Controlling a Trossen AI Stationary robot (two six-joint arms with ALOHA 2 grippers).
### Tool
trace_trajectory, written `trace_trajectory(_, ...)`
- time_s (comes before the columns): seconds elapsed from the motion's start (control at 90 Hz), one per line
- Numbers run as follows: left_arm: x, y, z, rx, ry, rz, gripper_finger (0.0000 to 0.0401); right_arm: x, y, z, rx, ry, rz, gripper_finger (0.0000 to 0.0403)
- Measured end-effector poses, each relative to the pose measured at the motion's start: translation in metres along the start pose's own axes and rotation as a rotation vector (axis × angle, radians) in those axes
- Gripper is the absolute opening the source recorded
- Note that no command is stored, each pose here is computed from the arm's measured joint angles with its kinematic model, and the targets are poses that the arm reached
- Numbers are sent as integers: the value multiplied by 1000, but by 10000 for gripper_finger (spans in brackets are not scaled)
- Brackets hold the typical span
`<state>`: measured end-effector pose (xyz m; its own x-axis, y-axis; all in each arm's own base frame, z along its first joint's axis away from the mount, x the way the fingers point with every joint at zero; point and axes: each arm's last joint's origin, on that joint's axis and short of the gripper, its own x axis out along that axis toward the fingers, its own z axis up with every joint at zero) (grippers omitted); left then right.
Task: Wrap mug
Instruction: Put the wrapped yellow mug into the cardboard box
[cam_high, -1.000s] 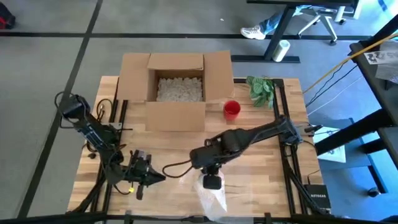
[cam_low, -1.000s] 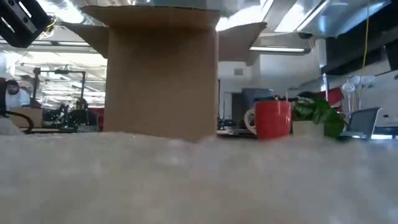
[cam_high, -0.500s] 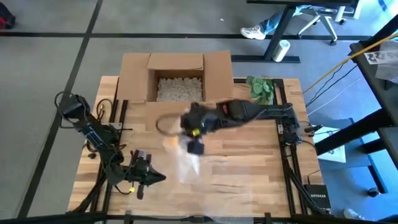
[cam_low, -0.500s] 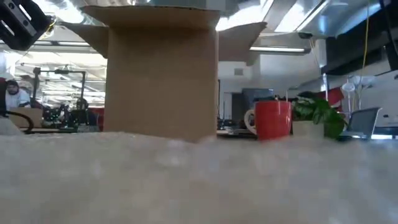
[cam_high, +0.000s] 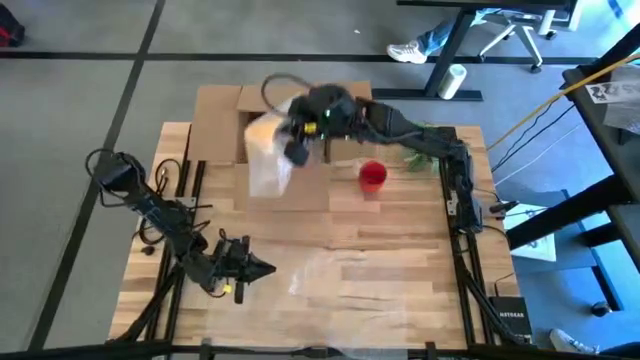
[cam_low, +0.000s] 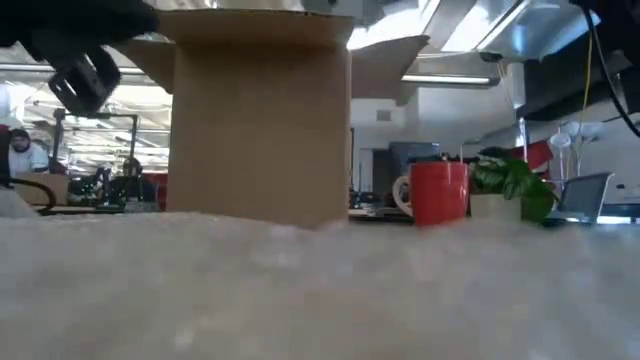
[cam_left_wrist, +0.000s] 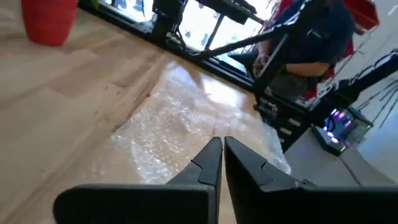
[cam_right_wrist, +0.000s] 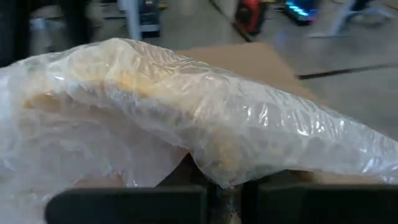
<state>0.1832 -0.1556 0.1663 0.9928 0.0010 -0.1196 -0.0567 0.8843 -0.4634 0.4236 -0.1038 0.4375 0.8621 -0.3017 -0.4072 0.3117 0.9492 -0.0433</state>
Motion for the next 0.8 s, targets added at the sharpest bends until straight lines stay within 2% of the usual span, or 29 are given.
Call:
trace_trajectory(0.067, 0, 8, 1, -2, -7, -28, 0, 2, -20, -2, 23, 12, -32, 8)
trace_trajectory(0.222, -2, 28, 1, -18, -3, -79, 0, 16, -48, -24, 73, 130, 20, 8)
trace_trajectory(0.433, 1, 40, 3, -26, 8, -96, 0, 45, -52, -64, 6, 311, 55, 8)
trace_trajectory(0.611, 5, 45, 7, -40, 10, -100, 0, 72, -56, -91, 1, 427, 84, 8)
trace_trajectory(0.8, 8, 49, 9, -49, 10, -89, 0, 84, -57, -117, 7, 599, 105, 8)
